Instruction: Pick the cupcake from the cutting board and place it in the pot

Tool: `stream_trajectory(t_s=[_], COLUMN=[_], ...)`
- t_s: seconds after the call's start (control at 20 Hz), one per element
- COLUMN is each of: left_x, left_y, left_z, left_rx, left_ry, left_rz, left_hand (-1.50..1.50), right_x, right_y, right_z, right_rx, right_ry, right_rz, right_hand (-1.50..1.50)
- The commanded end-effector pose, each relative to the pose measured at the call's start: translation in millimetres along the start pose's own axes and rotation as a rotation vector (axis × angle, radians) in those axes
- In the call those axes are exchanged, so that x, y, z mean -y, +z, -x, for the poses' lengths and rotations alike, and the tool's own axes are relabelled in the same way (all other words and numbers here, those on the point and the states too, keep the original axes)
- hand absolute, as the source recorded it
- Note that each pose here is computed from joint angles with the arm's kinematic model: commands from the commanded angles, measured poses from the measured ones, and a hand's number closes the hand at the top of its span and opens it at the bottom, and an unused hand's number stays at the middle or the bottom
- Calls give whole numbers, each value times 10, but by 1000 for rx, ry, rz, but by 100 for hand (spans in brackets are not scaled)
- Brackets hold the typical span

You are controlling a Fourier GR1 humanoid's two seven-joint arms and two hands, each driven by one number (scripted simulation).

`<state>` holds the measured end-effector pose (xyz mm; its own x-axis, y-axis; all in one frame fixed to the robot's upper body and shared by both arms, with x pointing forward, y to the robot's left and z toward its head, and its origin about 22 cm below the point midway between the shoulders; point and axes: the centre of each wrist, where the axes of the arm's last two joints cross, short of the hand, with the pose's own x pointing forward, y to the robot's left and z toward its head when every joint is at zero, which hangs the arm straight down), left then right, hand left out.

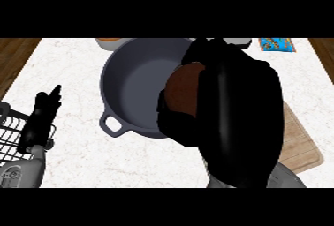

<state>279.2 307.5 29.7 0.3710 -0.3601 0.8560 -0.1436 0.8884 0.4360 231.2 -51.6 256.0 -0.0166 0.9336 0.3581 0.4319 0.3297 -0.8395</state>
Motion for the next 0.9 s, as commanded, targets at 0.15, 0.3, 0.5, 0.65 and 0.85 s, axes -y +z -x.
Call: stream_trajectory(t_s=[0.15, 0.3, 0.5, 0.65, 0.85], left_x=[-34, -192, -70, -26, 37], left_y=[-33, -23, 34, -3, -102], left_z=[36, 95, -40, 117, -44], left_rx=[-18, -18, -3, -18, -16], left_ry=[7, -5, -12, 2, -17], left_rz=[-10, -23, 12, -2, 14], left_hand=[0, 0, 0, 0, 0], right_x=[-301, -572, -819, -962, -1254], right_y=[-529, -636, -767, -841, -803], right_z=[-380, -301, -225, -193, -170], right_rx=[-157, -194, -295, -306, -283], right_ry=[21, -11, -90, -137, -254], right_rz=[-145, -215, -289, -377, -321], right_hand=[150, 150, 150, -150, -150])
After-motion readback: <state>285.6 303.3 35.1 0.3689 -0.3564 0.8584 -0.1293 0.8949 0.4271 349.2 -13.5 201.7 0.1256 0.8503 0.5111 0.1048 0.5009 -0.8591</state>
